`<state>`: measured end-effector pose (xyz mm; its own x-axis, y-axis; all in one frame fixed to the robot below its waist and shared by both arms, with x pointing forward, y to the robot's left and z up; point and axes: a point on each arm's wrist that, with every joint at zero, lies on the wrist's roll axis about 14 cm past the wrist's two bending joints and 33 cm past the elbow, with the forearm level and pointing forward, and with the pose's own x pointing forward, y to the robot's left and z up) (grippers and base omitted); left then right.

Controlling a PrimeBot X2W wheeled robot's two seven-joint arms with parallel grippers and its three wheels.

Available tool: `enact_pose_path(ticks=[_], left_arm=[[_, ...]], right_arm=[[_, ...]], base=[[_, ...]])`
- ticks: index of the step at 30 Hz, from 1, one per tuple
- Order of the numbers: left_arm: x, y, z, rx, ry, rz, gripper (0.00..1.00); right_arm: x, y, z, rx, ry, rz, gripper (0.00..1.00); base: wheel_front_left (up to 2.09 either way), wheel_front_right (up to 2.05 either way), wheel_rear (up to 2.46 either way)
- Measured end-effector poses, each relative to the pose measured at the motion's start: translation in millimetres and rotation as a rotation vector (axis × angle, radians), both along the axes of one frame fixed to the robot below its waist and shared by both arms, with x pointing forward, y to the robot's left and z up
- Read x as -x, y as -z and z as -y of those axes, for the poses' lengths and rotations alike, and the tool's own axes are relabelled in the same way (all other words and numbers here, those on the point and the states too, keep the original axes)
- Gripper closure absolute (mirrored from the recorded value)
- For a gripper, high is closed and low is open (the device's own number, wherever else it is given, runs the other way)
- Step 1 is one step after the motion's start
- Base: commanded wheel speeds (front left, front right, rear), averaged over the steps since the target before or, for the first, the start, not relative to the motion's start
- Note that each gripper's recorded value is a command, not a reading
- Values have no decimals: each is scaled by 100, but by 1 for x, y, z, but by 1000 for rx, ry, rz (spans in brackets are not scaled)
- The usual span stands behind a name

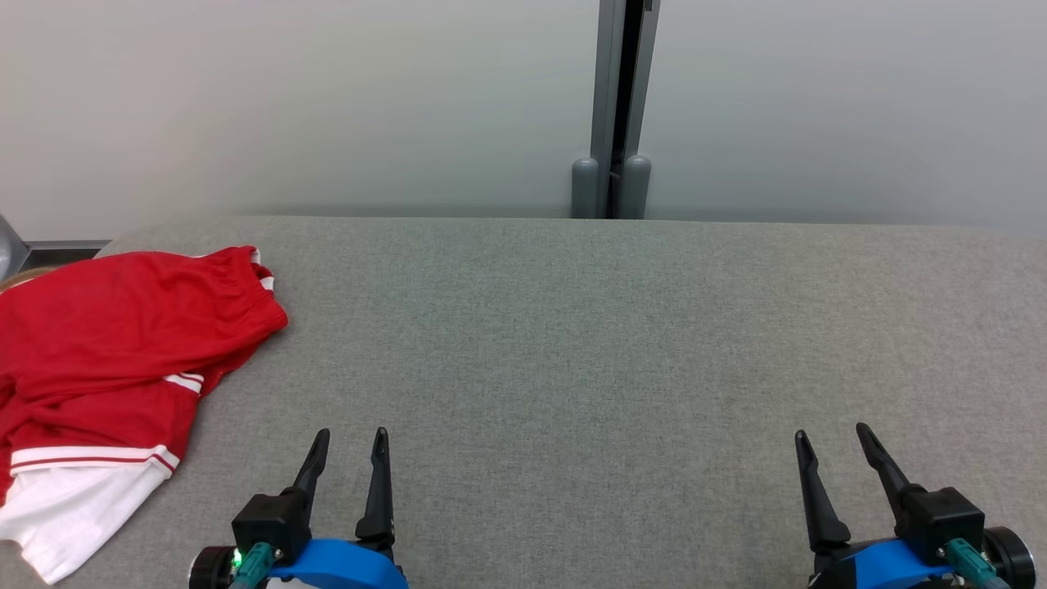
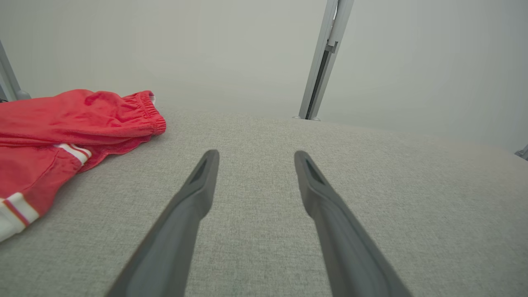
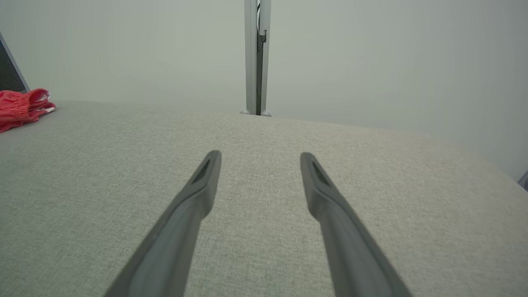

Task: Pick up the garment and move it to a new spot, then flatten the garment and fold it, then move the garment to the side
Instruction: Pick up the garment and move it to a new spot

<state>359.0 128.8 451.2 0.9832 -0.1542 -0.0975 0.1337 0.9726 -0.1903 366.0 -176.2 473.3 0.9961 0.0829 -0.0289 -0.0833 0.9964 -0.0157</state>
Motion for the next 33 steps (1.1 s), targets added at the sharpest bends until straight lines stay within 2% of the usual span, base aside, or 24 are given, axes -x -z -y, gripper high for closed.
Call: enact_pose_path(ticks=[12, 17, 25, 33], left_arm=[[0, 1, -1, -1, -1, -5, 0], [9, -7, -22, 0, -64, 21, 0], [40, -17, -84, -16, -264, 52, 0], [76, -16, -131, -24, -432, 51, 0]], right_arm=[[-4, -1, 0, -9, 0, 3, 0], [-13, -3, -17, -15, -48, 8, 0], [-35, -11, -91, -26, -256, 29, 0], [-37, -6, -163, -41, -457, 7, 0]], base=[[0, 0, 0], [0, 0, 0], [0, 0, 0], [0, 0, 0]])
